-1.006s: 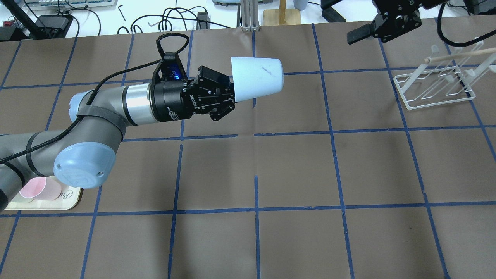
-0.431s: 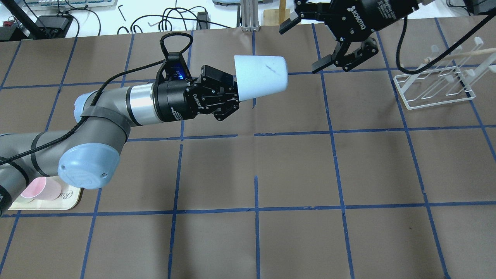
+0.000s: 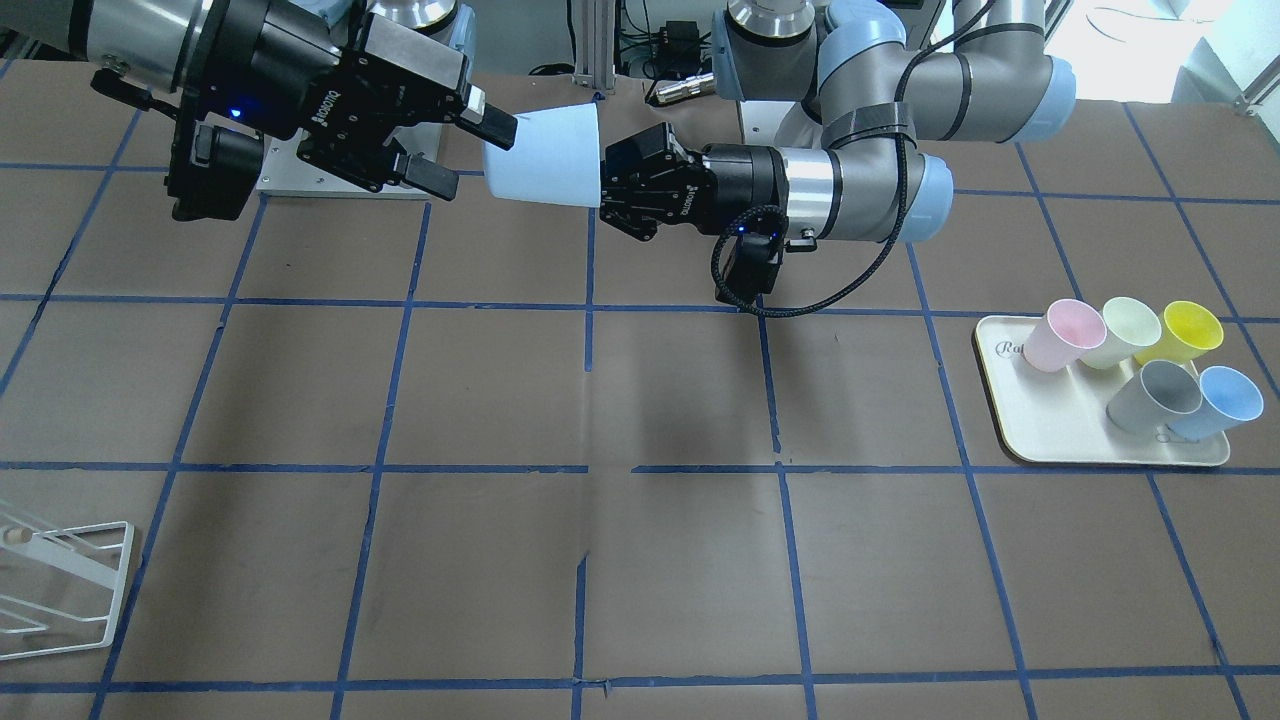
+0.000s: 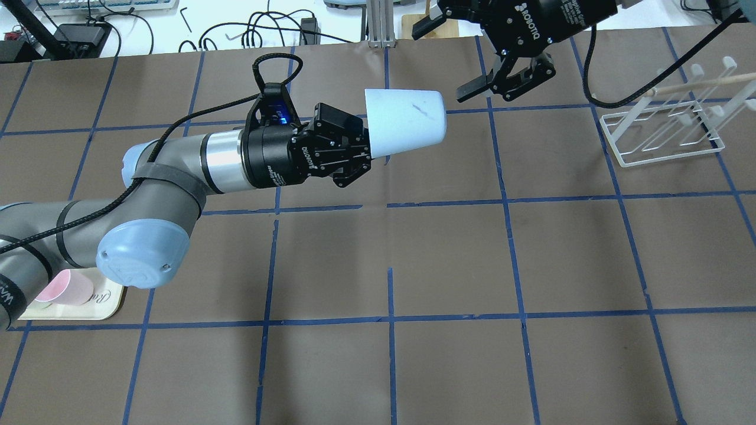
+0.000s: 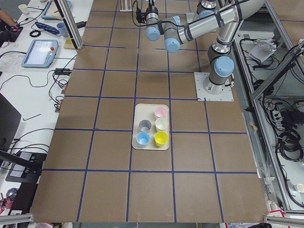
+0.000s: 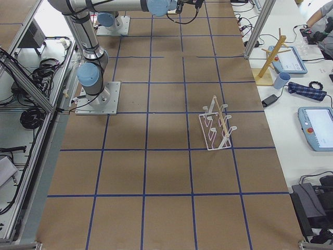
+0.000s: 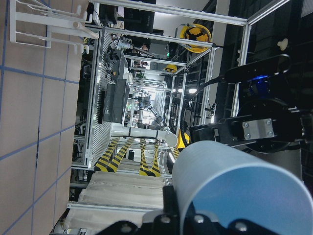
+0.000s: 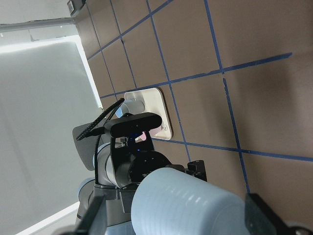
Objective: Transfer IKEA cup to right arm and place on rack
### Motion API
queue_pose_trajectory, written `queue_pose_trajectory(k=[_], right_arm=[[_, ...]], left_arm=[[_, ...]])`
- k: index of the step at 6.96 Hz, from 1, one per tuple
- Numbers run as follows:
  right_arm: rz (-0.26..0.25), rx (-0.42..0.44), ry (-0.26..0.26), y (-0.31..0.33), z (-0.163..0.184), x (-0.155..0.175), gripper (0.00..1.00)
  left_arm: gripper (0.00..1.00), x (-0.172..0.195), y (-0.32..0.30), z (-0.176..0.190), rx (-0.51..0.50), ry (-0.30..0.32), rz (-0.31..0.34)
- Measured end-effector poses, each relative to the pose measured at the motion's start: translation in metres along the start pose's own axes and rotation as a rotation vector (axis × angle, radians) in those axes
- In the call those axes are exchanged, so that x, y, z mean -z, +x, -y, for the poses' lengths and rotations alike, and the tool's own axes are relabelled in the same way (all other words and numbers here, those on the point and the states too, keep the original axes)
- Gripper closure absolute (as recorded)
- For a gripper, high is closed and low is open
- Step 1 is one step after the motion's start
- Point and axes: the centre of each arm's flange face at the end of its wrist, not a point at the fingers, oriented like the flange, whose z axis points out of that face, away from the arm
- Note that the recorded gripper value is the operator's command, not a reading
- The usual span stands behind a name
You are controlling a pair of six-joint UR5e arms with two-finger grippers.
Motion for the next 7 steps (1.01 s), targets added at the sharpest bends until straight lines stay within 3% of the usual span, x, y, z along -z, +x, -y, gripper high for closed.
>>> queue_pose_trajectory(k=[1,3,7], right_arm=[[-0.001,0.105,0.021,0.005,0.002,0.011,0.0],[-0.016,0.464,0.06,-0.004,-0.024,0.028,0.0],[-0.024,1.17,0.092,-0.013,-0.058,0.03,0.0]], left_arm=[[1.0,0.0,0.0,0.0,0.0,0.0,-0.003],[1.0,-0.001,0.003,0.001,0.0,0.004,-0.034],[1.0,-0.002,0.005,0.001,-0.006,0.004,-0.049]])
